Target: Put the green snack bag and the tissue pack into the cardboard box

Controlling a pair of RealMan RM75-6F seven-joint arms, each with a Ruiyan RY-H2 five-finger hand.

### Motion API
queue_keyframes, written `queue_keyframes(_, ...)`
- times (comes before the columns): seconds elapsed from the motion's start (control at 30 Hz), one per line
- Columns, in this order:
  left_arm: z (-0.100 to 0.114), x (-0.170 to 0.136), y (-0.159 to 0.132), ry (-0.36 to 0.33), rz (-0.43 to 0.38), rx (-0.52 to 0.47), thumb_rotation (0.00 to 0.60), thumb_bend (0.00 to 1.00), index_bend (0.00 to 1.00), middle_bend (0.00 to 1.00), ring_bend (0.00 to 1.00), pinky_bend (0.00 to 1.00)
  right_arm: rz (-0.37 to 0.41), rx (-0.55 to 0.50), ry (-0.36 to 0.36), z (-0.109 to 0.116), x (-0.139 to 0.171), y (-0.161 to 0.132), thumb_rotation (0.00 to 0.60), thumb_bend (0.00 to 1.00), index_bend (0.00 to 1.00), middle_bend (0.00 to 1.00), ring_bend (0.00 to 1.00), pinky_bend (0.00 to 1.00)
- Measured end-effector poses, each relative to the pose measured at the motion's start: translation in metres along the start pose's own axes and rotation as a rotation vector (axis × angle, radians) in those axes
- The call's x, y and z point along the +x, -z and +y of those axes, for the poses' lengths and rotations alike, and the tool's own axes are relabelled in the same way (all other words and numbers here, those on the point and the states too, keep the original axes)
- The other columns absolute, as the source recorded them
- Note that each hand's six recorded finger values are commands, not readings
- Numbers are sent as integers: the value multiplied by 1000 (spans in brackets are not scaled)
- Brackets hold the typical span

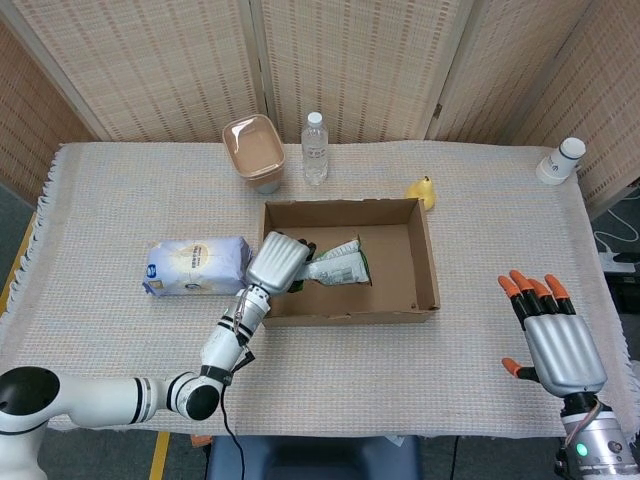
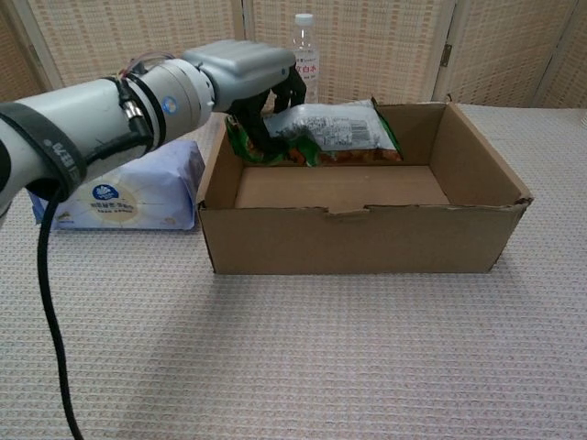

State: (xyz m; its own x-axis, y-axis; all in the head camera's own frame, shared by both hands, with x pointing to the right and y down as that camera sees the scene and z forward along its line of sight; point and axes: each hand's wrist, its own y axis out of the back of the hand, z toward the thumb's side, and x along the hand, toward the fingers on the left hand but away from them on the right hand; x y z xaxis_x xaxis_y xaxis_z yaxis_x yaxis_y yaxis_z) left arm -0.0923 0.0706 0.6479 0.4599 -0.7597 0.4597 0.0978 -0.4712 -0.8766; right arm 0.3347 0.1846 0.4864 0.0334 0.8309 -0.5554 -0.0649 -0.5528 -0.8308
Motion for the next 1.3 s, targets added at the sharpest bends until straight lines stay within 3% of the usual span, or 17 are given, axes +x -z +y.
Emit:
queue_keyframes(0.13,-4,1,4,42,24,-15,600,177,0,0,0,47,-3,-3,1,1,0,1,600,15,65,42,0,0)
queue_keyframes(0.33,26,2,6,-42,-2,21,600,178,0,0,0,47,-1,-3,-5,0,-1,1,600,16,65,42,0,0)
queue_keyframes(0.47,44,-7,25,-52,17,58,600,177,0,0,0,55,0,-2,-7,-1,-1,0,600,16,65,42,0,0)
queue_keyframes(0.73,59,-50,96,60,135,131,600,179,0,0,0,85,14,5,-16,-4,0,-4,600,15,65,42,0,0)
queue_keyframes(0.87,40,-86,141,181,215,164,600,180,0,0,0,84,26,12,-24,-8,0,-7,600,16,65,42,0,0)
queue_keyframes(0.97,21,-105,156,243,244,138,600,179,0,0,0,84,30,15,-28,-9,1,-9,600,16,65,42,0,0)
queue_keyframes(1.3,-14,-112,165,291,258,72,600,177,0,0,0,83,19,18,-23,-9,0,-8,600,16,65,42,0,0)
